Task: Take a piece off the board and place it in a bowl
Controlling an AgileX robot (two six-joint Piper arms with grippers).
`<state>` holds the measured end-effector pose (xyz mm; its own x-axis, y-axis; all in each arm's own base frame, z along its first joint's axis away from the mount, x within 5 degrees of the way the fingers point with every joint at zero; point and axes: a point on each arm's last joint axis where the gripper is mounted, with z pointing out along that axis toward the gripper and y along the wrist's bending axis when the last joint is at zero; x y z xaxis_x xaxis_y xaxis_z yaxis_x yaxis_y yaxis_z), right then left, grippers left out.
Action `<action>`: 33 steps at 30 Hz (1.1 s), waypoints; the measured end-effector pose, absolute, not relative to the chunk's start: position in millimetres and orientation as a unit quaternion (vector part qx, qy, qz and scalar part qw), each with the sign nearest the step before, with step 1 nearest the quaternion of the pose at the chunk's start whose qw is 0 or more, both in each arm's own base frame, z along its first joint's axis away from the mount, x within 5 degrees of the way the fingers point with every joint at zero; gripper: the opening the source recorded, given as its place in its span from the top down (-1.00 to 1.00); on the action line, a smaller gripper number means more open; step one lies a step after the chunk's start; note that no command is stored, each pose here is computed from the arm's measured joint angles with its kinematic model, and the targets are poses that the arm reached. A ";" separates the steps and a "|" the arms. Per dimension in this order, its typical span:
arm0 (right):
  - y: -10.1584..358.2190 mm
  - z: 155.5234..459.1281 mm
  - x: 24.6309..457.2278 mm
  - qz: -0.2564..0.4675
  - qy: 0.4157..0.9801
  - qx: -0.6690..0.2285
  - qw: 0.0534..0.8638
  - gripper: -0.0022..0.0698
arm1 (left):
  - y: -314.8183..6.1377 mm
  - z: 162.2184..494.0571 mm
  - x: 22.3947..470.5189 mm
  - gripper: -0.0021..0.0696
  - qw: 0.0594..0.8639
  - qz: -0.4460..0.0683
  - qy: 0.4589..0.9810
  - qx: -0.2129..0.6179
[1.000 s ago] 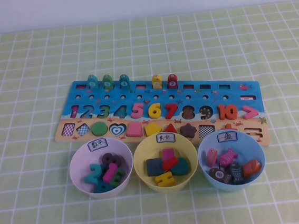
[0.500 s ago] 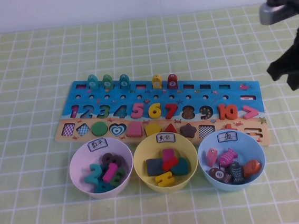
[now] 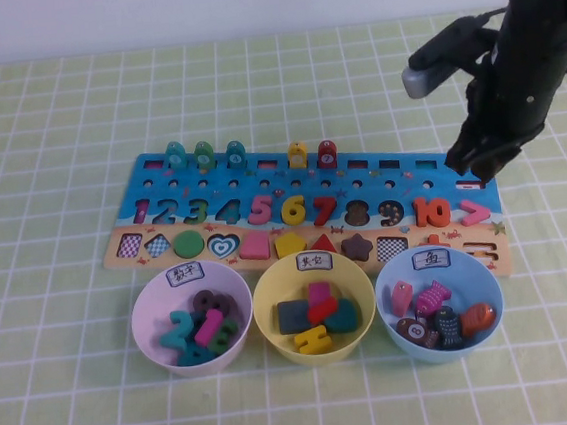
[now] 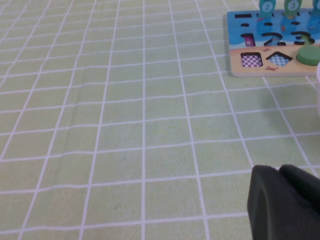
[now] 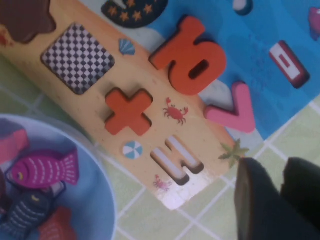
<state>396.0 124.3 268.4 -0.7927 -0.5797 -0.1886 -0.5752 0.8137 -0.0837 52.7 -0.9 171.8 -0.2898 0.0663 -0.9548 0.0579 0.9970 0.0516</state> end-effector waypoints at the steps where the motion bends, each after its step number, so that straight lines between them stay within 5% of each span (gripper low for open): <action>1: 124.8 264.4 397.7 -0.013 0.942 -0.322 0.098 0.65 | -0.9 171.8 52.7 0.96 0.595 0.004 0.803 0.039; 5: 125.9 248.1 402.8 -0.023 0.908 -0.412 0.077 0.16 | -0.9 171.8 52.7 0.96 0.595 0.004 0.803 0.039; 8: 125.6 244.3 404.3 -0.032 0.875 -0.478 0.071 -0.02 | -0.9 171.8 52.7 0.96 0.595 0.004 0.803 0.039; 16: 123.7 245.2 413.5 -0.050 0.801 -0.587 0.110 -0.09 | -0.9 171.8 52.7 0.96 0.595 0.004 0.803 0.039; 25: 80.8 244.4 426.5 0.044 0.792 -0.587 0.164 -0.09 | -0.9 171.8 52.7 0.96 0.595 0.004 0.803 0.039; 33: 85.9 245.3 426.0 0.081 0.752 -0.625 0.191 -0.09 | -0.9 171.8 52.7 0.96 0.595 0.004 0.803 0.039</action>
